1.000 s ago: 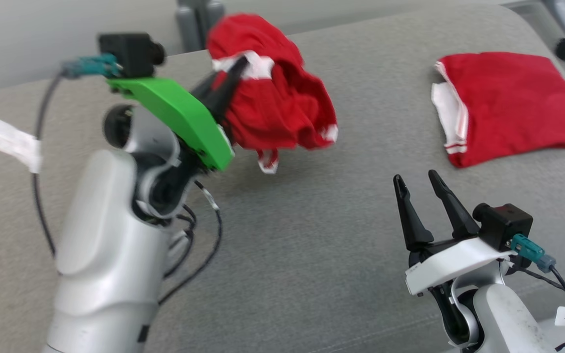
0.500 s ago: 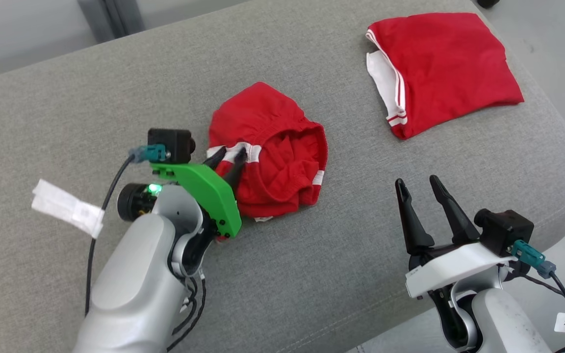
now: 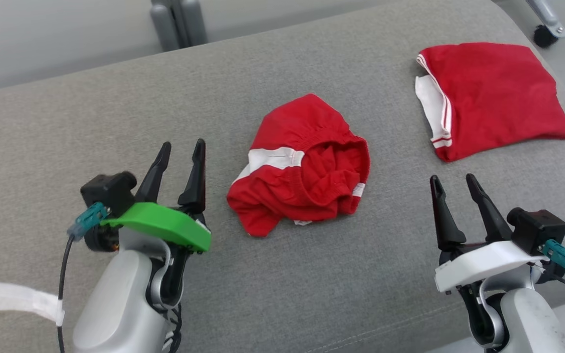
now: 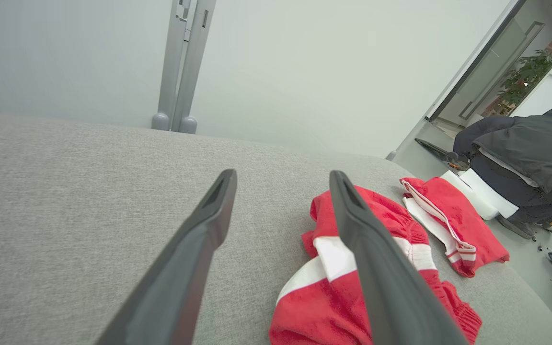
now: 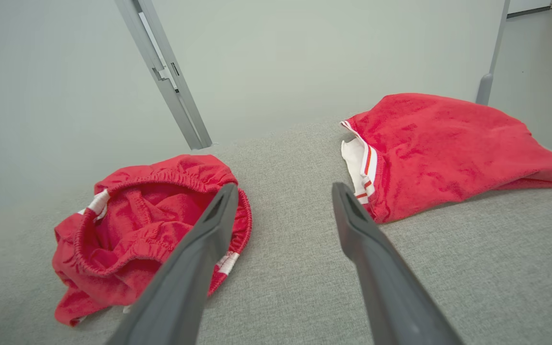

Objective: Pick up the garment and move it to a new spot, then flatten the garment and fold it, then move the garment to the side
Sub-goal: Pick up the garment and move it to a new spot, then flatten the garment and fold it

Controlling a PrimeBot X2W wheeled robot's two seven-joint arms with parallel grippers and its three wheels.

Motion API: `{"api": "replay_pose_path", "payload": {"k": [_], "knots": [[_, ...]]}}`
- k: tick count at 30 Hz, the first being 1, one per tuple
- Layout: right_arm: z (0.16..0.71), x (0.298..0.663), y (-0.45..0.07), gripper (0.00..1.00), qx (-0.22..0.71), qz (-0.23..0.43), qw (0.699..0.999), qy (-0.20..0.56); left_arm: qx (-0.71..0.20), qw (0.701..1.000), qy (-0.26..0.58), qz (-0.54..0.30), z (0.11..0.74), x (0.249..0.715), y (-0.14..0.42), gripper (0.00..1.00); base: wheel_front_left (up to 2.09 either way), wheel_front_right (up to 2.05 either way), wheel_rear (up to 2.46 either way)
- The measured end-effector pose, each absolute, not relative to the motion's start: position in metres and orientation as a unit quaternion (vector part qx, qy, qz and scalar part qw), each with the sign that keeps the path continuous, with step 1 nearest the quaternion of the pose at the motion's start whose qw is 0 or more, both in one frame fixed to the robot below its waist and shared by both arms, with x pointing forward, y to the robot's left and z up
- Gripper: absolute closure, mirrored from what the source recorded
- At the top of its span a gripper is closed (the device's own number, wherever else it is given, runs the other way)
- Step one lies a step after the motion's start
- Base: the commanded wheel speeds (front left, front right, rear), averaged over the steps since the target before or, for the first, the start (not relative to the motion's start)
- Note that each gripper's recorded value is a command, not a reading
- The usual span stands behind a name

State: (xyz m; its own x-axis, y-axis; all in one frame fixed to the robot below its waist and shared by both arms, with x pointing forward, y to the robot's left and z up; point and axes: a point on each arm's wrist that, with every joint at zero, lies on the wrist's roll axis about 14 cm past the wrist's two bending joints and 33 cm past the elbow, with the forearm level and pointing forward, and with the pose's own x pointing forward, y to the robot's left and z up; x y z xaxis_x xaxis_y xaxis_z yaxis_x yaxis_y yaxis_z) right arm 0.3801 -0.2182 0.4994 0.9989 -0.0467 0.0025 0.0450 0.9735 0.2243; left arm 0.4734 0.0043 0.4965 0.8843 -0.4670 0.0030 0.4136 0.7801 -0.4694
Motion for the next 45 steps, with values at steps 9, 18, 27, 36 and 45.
{"api": "replay_pose_path", "payload": {"k": [9,18,27,36,45], "knots": [[0.506,0.379,-0.208,0.00,0.106,0.000,0.994,-0.010,-0.175,0.977,0.002,-0.125,0.500,0.438,0.100,0.00,0.00,0.00,0.00],[0.504,0.373,-0.196,0.00,0.110,0.015,0.994,-0.004,-0.128,0.990,-0.026,-0.047,0.502,0.388,0.159,0.00,0.00,0.00,0.00],[0.495,0.368,-0.195,0.00,0.113,0.014,0.993,0.010,-0.113,0.993,-0.018,-0.020,0.491,0.369,0.177,0.00,0.00,0.00,0.00],[0.494,0.369,-0.191,0.00,0.115,0.018,0.993,0.010,-0.104,0.994,-0.022,-0.021,0.493,0.365,0.177,0.00,0.00,0.00,0.00],[0.493,0.370,-0.188,0.00,0.117,0.021,0.993,0.010,-0.108,0.994,-0.008,-0.031,0.484,0.365,0.171,0.00,0.00,0.00,0.00]]}}
